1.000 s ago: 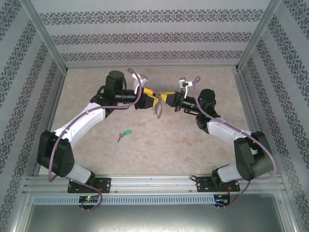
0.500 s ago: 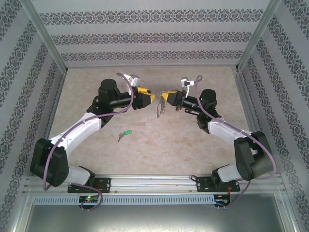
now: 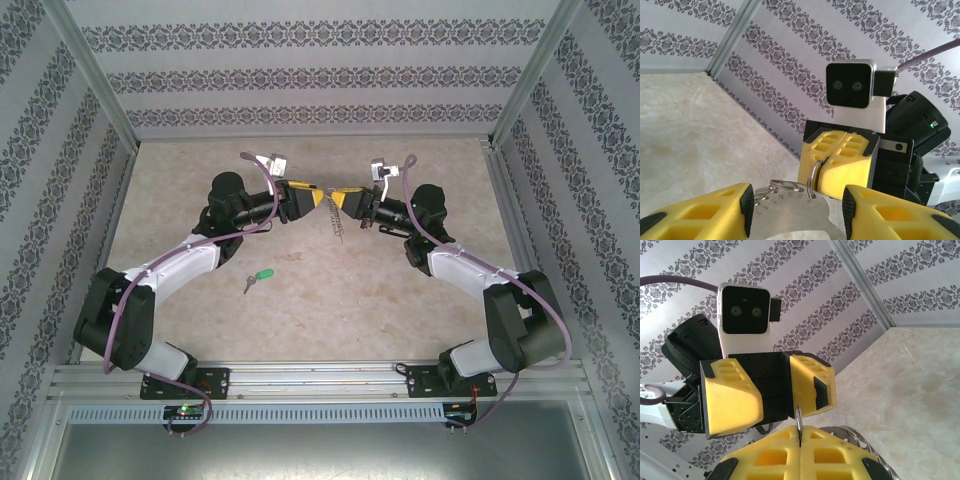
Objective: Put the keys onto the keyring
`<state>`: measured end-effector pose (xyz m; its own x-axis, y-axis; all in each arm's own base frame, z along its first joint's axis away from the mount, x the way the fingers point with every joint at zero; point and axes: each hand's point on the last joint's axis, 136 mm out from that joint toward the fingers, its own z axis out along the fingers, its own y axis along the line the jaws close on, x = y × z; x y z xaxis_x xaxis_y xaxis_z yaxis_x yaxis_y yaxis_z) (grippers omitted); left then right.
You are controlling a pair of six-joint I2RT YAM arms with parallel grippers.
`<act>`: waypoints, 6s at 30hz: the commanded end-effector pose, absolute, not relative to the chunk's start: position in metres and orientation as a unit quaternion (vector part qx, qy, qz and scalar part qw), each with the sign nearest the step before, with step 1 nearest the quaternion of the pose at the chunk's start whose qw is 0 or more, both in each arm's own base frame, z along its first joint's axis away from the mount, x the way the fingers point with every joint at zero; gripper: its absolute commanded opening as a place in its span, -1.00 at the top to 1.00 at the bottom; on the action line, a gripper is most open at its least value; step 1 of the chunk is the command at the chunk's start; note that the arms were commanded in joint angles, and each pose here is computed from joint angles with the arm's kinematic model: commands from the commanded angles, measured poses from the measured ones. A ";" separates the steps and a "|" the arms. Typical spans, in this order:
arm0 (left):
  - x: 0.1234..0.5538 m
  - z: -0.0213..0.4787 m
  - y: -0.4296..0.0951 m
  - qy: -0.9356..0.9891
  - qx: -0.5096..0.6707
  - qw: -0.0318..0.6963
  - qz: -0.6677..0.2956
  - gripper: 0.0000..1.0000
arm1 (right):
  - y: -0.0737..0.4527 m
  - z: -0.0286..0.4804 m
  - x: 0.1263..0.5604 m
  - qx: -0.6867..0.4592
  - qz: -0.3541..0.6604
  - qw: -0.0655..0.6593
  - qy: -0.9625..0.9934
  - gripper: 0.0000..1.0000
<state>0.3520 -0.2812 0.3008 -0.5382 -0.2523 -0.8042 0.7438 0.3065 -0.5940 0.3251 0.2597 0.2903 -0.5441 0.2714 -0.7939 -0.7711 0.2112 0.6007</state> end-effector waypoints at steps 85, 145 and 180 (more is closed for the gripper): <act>0.348 0.307 -0.283 0.626 0.185 0.458 -0.604 0.62 | 0.273 0.306 0.334 -0.195 0.613 0.449 0.620 1.00; 0.330 0.335 -0.252 0.547 0.224 0.642 -0.489 1.00 | 0.231 0.250 0.292 -0.138 0.483 0.446 0.741 -0.28; 0.394 0.374 -0.157 0.528 0.135 0.726 -0.420 1.00 | 0.422 0.067 0.253 -0.434 0.298 0.272 0.805 -0.09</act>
<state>0.4024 -0.1632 0.3381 -0.0031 -0.4422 -0.8969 0.7136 0.6273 -0.3118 0.2585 0.4100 0.0745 -0.5306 -0.4684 -0.7064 -0.8137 0.5150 0.2697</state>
